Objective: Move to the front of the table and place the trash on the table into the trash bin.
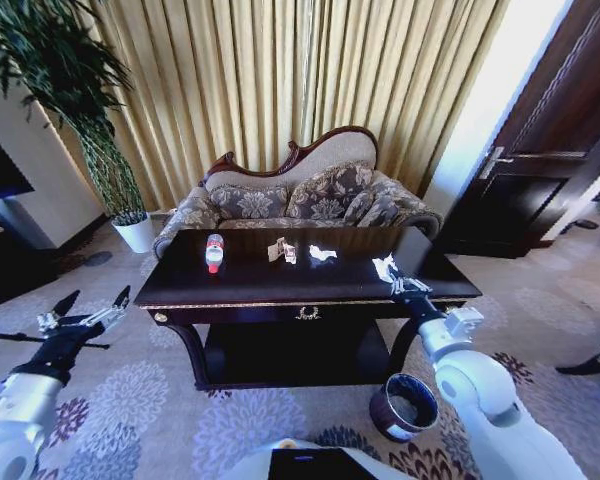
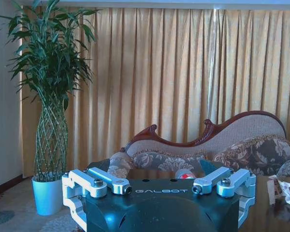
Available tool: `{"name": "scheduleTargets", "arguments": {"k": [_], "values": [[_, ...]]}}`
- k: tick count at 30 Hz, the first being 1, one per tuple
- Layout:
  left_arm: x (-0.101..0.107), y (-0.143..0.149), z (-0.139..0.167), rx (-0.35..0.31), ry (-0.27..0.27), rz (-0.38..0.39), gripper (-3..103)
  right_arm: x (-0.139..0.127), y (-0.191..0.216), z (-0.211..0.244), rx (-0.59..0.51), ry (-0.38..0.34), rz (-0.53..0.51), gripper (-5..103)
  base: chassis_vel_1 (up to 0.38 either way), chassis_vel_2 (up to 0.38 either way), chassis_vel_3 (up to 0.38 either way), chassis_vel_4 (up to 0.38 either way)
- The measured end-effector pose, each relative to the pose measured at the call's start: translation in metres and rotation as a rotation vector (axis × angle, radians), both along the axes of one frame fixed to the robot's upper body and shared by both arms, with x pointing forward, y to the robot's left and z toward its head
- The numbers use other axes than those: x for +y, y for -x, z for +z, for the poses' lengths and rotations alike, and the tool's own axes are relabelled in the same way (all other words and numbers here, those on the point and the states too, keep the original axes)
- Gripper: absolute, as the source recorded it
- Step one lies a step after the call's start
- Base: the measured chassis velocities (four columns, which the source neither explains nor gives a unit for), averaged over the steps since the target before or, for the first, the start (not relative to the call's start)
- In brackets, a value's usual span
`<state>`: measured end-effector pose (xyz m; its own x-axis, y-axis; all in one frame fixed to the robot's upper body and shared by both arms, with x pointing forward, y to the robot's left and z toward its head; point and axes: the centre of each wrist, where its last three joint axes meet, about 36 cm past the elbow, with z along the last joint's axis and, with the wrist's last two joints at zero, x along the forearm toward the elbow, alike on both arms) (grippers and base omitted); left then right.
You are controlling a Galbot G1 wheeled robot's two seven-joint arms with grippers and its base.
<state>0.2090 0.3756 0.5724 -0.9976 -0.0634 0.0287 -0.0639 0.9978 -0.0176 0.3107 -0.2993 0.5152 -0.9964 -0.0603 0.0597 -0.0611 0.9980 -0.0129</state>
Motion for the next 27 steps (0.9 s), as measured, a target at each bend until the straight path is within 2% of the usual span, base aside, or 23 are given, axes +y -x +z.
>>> {"name": "scheduleTargets", "arguments": {"k": [18,24,27], "values": [[-0.013,0.001,-0.002,-0.004,0.021,0.003,100,-0.022,0.002,-0.02,0.057,0.015,-0.011,0,0.123,-0.119,-0.121,0.12],[-0.012,0.003,-0.002,-0.005,0.02,0.014,100,-0.05,-0.008,-0.066,0.182,0.018,-0.076,0,0.018,-0.009,-0.008,0.019],[-0.011,0.003,-0.001,-0.004,0.013,0.014,100,-0.077,-0.016,-0.115,0.317,-0.035,-0.153,0,0.0,0.0,0.0,0.0]]}}
